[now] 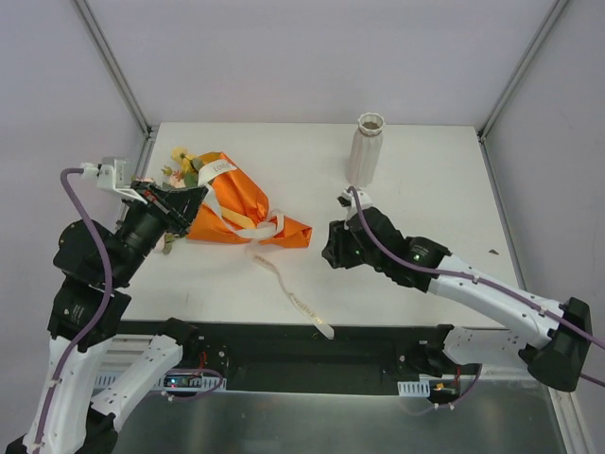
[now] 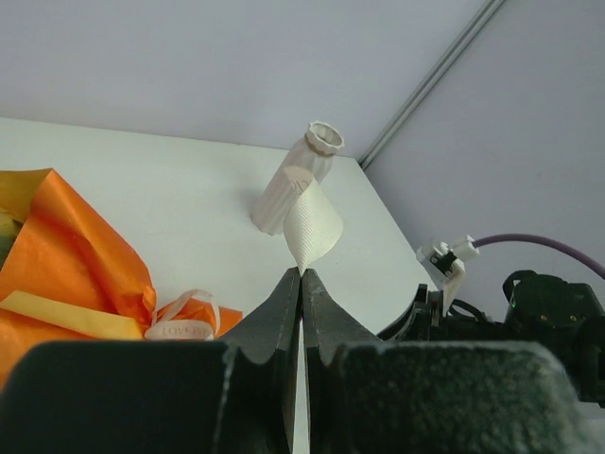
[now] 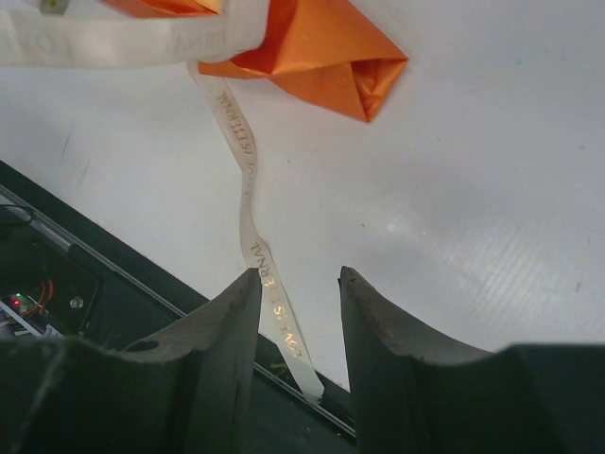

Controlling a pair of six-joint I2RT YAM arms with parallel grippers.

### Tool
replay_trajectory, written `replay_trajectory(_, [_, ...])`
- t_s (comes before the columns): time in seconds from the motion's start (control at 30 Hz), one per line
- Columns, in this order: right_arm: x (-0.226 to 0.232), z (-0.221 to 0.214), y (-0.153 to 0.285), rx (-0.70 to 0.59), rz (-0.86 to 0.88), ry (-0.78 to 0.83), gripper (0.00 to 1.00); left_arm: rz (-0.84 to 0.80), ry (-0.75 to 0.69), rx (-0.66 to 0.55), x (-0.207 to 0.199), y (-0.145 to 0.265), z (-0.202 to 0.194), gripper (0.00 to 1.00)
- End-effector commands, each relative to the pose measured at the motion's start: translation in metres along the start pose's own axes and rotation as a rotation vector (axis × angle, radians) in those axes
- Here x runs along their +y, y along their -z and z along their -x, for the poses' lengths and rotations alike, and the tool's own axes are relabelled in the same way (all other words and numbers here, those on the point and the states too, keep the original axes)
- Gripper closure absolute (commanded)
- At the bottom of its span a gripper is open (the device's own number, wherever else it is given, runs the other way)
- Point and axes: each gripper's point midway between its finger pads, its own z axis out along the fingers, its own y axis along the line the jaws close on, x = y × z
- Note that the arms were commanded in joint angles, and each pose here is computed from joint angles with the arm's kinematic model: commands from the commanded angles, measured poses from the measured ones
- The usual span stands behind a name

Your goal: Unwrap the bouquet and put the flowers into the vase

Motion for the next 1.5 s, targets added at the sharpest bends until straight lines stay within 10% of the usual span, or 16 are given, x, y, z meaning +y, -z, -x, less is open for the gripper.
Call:
replay_trajectory(0.0, [0.043,0.045,-0.006,-0.066,0.142,0.031,0.58,0.066,0.014,-0.011,0.012,0.013,-0.002,1.0])
replay_trajectory(0.47, [0.093,0.073,-0.076,0.043,0.288,0.015,0.46,0.187,-0.076,-0.233,0.013,0.084,0.061,1.0])
replay_trajectory(0.6, [0.094,0.077,-0.099,0.064,0.263,0.037,0.24,0.266,-0.043,-0.204,0.036,0.087,0.039,1.0])
replay_trajectory(0.83, [0.07,0.077,-0.145,0.115,0.109,0.103,0.2,0.353,0.01,-0.1,0.07,0.082,-0.015,1.0])
replay_trajectory(1.23, [0.04,0.07,-0.197,0.135,-0.07,0.174,0.28,0.675,0.087,0.174,0.146,0.073,-0.114,1.0])
replay_trajectory(1.47, [0.029,0.06,-0.198,0.161,-0.105,0.192,0.53,0.835,0.027,0.318,0.177,0.07,-0.145,1.0])
